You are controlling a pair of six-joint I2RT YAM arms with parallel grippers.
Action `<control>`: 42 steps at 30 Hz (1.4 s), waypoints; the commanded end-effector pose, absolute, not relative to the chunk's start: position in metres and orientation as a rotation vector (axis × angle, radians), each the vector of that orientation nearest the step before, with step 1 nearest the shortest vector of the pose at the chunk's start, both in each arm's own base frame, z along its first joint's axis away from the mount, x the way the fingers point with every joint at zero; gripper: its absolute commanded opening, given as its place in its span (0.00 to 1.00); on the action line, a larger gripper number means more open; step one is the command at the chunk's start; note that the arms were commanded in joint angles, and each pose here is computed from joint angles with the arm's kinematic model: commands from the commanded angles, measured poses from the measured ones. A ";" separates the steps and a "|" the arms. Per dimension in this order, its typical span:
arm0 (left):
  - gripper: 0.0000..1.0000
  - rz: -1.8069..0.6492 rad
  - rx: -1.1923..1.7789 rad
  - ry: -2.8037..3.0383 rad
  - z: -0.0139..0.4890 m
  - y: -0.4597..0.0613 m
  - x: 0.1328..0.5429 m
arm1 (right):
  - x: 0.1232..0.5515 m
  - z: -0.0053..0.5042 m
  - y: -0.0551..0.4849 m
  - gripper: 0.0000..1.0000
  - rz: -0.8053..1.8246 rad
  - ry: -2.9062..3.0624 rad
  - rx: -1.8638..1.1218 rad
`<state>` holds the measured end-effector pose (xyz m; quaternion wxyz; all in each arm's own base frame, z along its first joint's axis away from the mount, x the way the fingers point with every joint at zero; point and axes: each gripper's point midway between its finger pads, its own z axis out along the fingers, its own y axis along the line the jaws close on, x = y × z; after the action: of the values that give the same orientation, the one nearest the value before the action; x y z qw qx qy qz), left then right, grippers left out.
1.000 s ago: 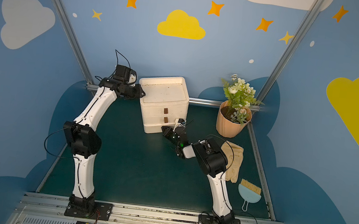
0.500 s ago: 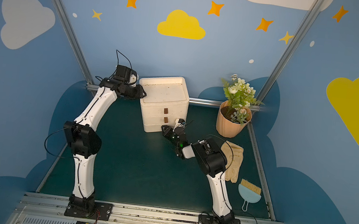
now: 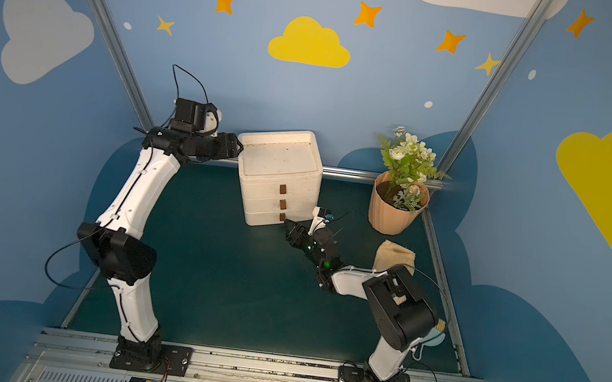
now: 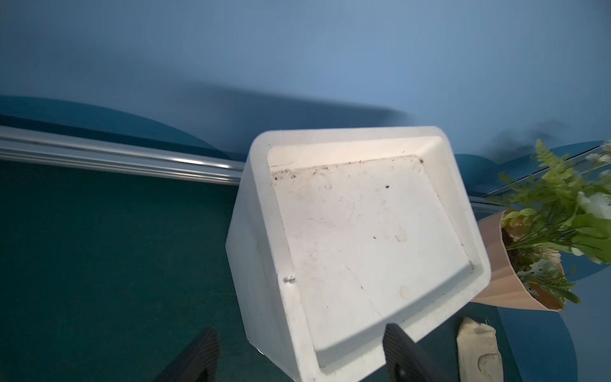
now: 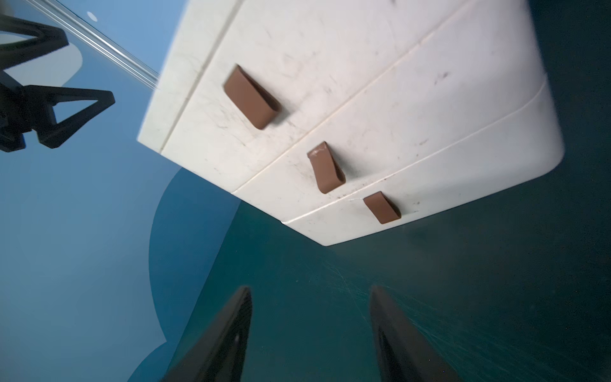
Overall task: Place the umbrella in the drawer by color
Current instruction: Reset both arms
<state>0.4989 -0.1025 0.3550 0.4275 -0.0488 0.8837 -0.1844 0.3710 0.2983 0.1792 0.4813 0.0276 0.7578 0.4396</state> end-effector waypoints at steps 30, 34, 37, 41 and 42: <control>1.00 0.080 -0.338 1.826 0.250 0.018 0.325 | 0.313 0.229 -0.001 0.98 -0.048 1.813 0.188; 1.00 0.140 -0.325 1.910 0.216 0.021 0.334 | 0.324 0.188 -0.025 0.98 -0.086 1.799 0.242; 1.00 0.180 -0.328 1.952 0.194 0.025 0.341 | 0.332 0.157 -0.036 0.98 -0.077 1.877 0.288; 1.00 0.202 -0.285 2.008 0.168 0.024 0.351 | 0.345 0.134 -0.034 0.98 -0.093 1.950 0.218; 1.00 0.199 -0.278 2.016 0.162 0.023 0.354 | 0.348 0.131 -0.032 0.98 -0.083 1.950 0.199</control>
<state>0.3447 0.0227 0.1626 0.5068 -0.1276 0.8488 0.0796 0.3282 -0.0385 0.1070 0.5088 0.1107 0.8523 -0.0505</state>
